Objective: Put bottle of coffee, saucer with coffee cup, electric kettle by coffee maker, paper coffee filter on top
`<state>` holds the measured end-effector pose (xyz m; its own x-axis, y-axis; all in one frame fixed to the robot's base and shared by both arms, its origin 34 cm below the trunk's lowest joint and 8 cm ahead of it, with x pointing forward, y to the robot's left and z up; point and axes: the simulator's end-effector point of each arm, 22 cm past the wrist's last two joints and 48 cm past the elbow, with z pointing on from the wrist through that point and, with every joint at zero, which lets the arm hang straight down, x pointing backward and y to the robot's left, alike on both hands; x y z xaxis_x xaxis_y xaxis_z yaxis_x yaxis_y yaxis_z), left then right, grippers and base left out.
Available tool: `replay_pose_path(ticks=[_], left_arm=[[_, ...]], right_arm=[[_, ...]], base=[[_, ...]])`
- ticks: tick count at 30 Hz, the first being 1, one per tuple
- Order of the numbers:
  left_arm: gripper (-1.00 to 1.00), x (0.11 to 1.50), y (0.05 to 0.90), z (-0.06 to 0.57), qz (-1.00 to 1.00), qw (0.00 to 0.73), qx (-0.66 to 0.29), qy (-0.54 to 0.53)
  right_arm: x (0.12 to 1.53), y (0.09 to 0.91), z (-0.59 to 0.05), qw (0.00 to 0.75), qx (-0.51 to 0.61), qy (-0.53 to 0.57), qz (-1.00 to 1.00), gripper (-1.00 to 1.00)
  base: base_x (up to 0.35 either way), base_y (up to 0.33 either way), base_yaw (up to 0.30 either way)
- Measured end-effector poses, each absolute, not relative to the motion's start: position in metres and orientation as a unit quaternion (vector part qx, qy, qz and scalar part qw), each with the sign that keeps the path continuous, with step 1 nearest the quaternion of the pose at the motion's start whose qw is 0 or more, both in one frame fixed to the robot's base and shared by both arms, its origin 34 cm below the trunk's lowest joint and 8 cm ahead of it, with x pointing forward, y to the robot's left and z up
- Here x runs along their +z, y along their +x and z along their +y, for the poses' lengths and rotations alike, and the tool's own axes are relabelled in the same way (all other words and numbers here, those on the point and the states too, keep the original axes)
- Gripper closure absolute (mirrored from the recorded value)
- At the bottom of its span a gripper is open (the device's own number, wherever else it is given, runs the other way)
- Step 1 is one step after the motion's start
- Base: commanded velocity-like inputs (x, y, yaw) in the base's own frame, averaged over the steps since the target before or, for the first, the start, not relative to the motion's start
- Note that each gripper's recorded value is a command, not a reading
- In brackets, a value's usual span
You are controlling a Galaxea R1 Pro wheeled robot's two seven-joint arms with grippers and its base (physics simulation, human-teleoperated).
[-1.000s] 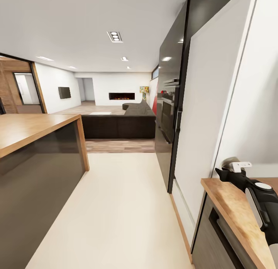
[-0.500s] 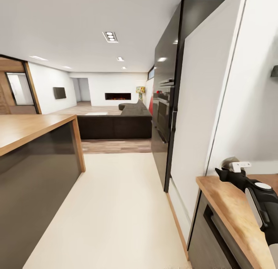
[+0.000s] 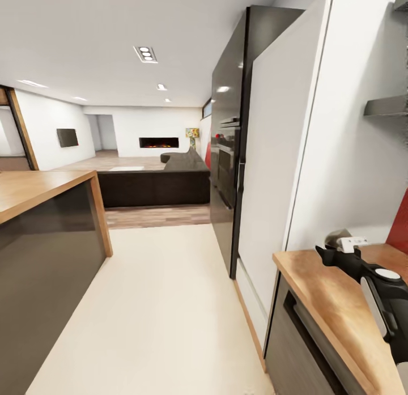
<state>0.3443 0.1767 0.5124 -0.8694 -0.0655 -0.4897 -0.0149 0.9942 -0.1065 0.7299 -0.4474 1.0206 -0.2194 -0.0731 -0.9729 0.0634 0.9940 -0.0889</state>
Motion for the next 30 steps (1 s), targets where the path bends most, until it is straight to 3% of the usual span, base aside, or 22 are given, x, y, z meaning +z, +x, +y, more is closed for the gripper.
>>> replay_pose_path(ticks=[30], left_arm=[[-1.00, 0.513, 0.345, 0.178, 0.965, 0.256, -0.050, -0.020]], right_arm=[[1.042, 0.697, -0.411, 0.657, -0.055, -0.037, 0.751, 1.00]], base=[[-0.165, 0.149, -0.030]])
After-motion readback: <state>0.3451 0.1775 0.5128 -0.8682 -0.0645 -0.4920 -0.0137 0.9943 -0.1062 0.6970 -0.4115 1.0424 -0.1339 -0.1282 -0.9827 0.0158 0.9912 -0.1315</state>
